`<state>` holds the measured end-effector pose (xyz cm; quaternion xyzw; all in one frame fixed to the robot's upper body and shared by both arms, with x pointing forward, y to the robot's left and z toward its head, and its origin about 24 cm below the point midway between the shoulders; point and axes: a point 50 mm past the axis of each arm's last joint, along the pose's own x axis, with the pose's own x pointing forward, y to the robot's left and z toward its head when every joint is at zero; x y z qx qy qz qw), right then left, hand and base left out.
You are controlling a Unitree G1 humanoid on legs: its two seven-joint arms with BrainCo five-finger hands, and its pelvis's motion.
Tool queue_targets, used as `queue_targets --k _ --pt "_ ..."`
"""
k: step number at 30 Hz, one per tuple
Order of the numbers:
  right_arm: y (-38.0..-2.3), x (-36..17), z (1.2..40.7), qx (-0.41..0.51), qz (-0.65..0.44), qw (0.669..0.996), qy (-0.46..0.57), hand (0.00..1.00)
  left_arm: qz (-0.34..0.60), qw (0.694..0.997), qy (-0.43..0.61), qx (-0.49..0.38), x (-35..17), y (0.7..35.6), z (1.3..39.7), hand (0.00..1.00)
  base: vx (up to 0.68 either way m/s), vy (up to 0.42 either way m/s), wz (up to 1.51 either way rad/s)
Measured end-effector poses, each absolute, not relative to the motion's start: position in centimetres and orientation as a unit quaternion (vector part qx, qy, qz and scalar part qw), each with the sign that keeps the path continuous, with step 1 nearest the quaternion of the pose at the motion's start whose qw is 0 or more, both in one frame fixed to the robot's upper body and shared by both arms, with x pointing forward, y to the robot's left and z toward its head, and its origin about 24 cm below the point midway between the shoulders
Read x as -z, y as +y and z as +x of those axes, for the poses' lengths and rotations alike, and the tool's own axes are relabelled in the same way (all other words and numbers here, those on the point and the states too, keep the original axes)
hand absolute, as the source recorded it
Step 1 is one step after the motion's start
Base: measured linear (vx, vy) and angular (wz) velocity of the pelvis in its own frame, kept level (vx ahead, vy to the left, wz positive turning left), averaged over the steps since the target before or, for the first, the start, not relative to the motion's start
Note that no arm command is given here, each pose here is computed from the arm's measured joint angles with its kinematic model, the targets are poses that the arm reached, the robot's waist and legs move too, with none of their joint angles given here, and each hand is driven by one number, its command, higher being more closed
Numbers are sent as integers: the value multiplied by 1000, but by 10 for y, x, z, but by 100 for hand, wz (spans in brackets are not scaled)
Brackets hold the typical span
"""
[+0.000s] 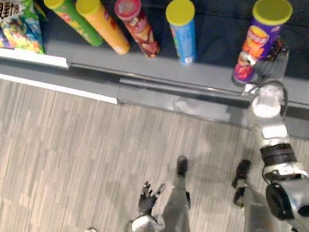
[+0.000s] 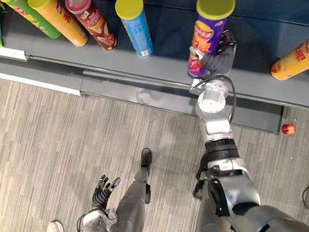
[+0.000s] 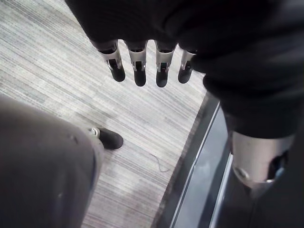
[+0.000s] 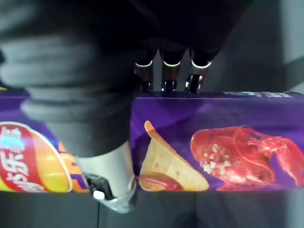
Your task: Put the gum and the chips on the shelf.
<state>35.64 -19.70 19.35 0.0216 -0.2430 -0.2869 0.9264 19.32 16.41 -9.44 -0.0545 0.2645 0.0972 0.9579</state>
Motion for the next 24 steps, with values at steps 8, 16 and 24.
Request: queue_targets --k 8,16,24 --pt "-212 -198 358 330 20 912 -242 100 -53 959 260 -98 94 164 195 0 -37 -30 5" --pt "-215 -205 361 344 33 906 -244 100 -52 960 260 -91 94 161 196 0 -45 -57 4" --pt "-220 -226 361 357 42 893 -271 100 -55 961 256 -86 93 157 197 0 -29 -65 5"
